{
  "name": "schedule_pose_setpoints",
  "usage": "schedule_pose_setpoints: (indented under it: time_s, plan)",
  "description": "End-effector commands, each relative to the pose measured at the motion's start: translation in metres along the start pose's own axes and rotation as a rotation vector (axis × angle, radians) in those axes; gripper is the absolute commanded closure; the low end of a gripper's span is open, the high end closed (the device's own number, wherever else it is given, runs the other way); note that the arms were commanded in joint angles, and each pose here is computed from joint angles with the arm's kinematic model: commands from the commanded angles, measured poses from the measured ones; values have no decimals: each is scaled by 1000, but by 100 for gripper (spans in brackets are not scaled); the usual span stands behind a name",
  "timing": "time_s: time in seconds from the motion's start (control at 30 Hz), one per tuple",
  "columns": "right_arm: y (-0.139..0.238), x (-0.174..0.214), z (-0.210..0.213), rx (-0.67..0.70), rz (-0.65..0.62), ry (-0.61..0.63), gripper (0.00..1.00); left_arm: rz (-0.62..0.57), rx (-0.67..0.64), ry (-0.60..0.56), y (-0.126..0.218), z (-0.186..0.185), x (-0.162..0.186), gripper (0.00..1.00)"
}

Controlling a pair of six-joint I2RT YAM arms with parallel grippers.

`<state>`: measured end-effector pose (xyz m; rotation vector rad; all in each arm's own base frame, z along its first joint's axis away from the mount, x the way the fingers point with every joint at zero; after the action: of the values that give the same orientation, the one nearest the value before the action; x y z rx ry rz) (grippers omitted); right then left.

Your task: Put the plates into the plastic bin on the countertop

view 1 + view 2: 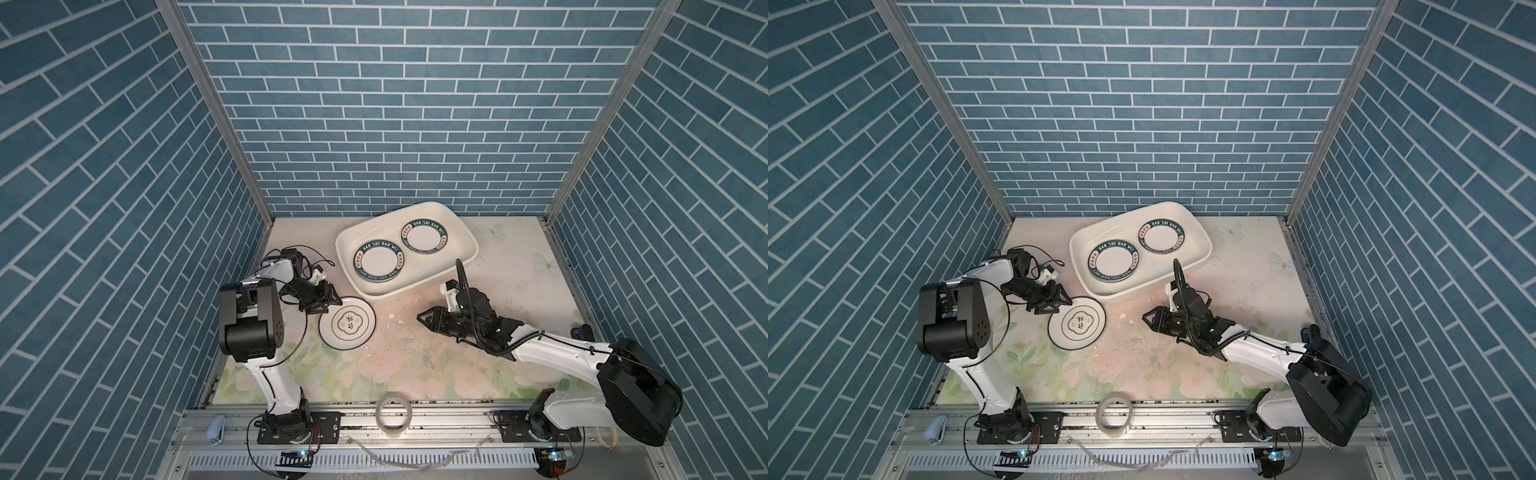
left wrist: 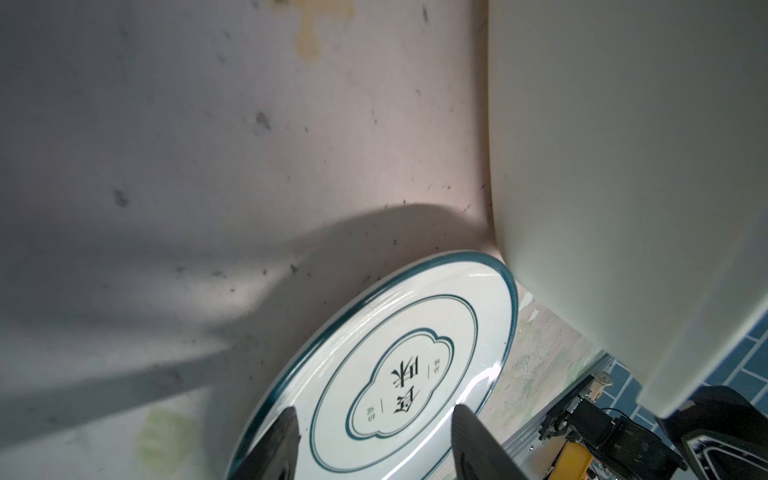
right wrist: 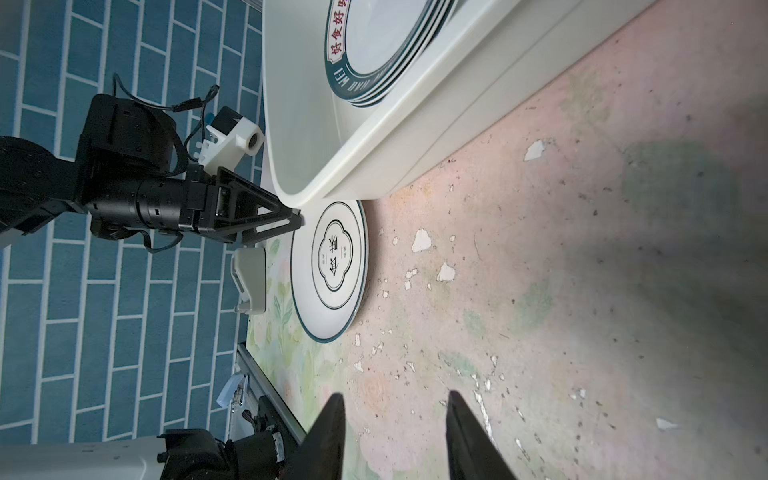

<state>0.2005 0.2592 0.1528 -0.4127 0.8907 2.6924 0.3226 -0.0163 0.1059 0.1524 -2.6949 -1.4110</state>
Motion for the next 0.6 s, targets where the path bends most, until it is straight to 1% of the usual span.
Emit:
schedule_pose_setpoints:
  time_s: [0.0, 0.07, 0.2, 0.27, 0.4, 0.47, 0.57]
  plan:
    - [-9, 1, 3, -16, -19, -32, 58, 10, 19, -23, -2, -5, 5, 40]
    - [-16, 3, 3, -19, -10, -37, 58, 16, 28, -26, -3, -9, 7, 40]
    - [-29, 8, 1, -20, 6, -53, 58, -34, 34, -85, 10, -25, 12, 41]
    - [-33, 9, 1, -26, 10, -57, 58, -72, 38, -118, 20, -34, 13, 40]
    - [-40, 11, 1, -33, 20, -61, 58, -152, -58, -142, 36, -35, 11, 31]
    - [-43, 11, 2, -38, 23, -63, 58, -155, -95, -133, 36, -30, 9, 27]
    - [-47, 11, 5, -51, 22, -61, 58, -135, -127, -89, 30, -19, 5, 22]
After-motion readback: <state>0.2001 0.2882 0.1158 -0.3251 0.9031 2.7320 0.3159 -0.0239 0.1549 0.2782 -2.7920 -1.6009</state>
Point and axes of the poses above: each gripper's point midway between its finger pads, its own y axis back along the fingers, its own z axis along the line the jaws close on, x = y × z, the point moved 7 cm from there along y, back along the fingers
